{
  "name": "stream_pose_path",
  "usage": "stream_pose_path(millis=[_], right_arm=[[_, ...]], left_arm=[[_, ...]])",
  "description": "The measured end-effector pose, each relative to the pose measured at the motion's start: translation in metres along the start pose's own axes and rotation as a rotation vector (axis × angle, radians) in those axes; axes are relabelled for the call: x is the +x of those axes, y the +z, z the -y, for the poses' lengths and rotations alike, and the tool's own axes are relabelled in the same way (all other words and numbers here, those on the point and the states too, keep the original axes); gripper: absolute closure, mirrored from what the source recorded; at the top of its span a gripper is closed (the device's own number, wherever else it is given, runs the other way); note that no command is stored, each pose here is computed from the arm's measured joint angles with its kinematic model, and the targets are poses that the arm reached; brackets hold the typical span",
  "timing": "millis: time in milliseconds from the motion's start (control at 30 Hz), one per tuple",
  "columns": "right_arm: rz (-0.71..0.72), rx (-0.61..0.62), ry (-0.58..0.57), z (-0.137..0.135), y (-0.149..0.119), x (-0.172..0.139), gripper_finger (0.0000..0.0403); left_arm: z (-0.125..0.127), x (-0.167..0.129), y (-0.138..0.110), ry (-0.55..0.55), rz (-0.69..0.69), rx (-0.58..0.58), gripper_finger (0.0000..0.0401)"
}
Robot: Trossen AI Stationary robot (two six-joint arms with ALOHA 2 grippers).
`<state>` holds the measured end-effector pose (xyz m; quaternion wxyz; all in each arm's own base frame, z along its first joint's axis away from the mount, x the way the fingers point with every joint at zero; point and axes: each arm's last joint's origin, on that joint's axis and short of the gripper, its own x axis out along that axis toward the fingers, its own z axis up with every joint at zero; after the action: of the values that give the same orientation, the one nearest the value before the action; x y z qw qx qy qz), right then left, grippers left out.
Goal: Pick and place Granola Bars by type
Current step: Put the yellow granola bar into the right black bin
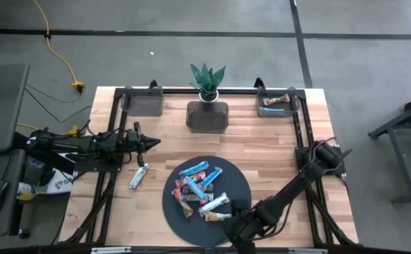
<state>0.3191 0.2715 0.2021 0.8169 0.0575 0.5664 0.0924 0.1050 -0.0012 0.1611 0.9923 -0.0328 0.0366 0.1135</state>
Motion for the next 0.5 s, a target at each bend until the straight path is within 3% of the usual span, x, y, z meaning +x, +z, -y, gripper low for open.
stream_pose_path(millis=[333,500], right_arm=[[0.046,-0.001,-0.204,0.009,-0.002,0.025,0.016],[0.057,0.019,-0.215,0.018,0.005,0.025,0.016]], left_arm=[[0.0,0.0,0.0,0.0,0.0,0.0,0.04],[0.0,0.0,0.0,0.0,0.0,0.0,0.04]])
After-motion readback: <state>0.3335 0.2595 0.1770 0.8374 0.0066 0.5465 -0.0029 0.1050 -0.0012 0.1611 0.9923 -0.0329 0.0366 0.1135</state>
